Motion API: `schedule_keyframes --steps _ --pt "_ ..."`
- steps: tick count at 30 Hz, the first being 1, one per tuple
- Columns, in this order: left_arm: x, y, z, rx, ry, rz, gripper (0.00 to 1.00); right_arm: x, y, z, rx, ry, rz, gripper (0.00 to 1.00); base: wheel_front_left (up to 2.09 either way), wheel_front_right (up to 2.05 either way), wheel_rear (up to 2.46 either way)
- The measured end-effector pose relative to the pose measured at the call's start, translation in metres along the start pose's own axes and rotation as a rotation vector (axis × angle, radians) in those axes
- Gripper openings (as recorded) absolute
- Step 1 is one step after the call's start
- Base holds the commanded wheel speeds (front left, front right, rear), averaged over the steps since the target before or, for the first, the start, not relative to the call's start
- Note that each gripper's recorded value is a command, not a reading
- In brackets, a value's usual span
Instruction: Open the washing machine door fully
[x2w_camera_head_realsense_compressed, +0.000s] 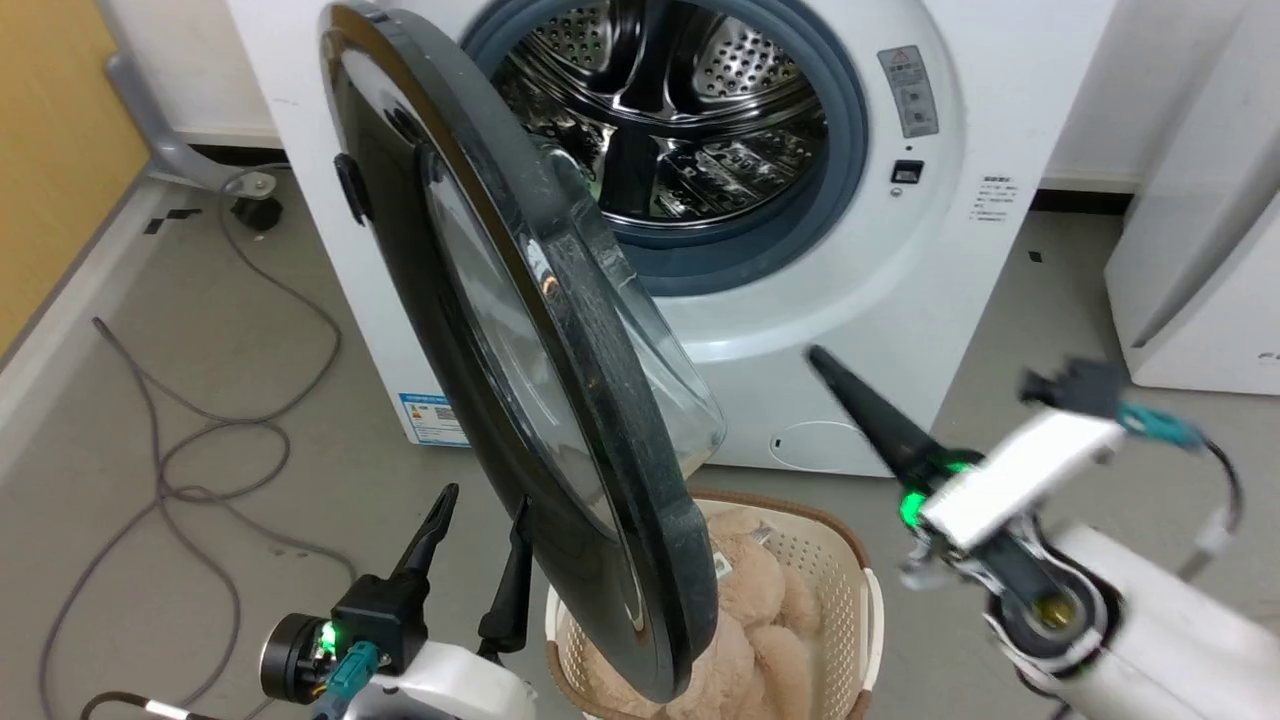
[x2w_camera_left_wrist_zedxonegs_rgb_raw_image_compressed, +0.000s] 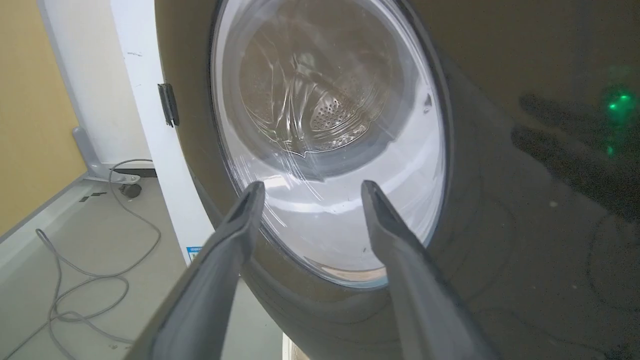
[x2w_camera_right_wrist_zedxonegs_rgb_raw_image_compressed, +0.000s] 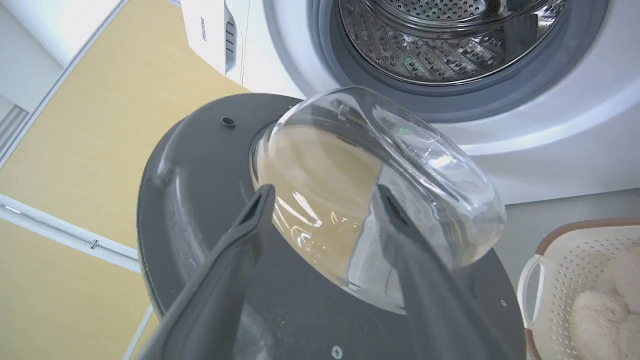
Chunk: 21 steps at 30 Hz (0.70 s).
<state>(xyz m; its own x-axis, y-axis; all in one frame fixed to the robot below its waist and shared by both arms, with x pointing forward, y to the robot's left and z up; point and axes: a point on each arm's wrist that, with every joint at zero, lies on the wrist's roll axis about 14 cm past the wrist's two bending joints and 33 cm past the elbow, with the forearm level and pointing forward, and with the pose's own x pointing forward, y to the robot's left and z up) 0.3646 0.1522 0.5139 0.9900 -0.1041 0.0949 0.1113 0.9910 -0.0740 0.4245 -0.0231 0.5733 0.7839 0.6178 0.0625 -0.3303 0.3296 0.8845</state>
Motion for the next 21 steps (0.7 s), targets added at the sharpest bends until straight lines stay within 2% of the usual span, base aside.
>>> schedule_keyframes --steps 2,6,12,16,21 --pt "0.001 0.000 -0.002 0.004 0.005 -0.004 1.00 -0.013 -0.009 0.013 0.013 -0.067 -0.017 1.00 0.00 0.00 0.00" --pt "0.002 -0.001 -0.004 0.010 0.011 -0.010 1.00 -0.055 -0.045 0.064 -0.001 -0.304 -0.107 1.00 0.00 0.00 0.00" --pt "0.001 -0.002 -0.003 0.013 0.009 -0.018 1.00 -0.129 -0.095 0.056 -0.082 -0.485 -0.300 1.00 0.00 0.00 0.00" --pt "0.000 -0.004 -0.004 0.009 0.013 -0.025 1.00 -0.165 -0.101 0.056 -0.213 -0.571 -0.386 1.00 0.00 0.00 0.00" --pt "-0.003 -0.005 -0.006 0.013 0.020 -0.026 1.00 -0.191 -0.090 0.067 -0.486 -0.627 -0.469 1.00 0.00 0.00 0.00"
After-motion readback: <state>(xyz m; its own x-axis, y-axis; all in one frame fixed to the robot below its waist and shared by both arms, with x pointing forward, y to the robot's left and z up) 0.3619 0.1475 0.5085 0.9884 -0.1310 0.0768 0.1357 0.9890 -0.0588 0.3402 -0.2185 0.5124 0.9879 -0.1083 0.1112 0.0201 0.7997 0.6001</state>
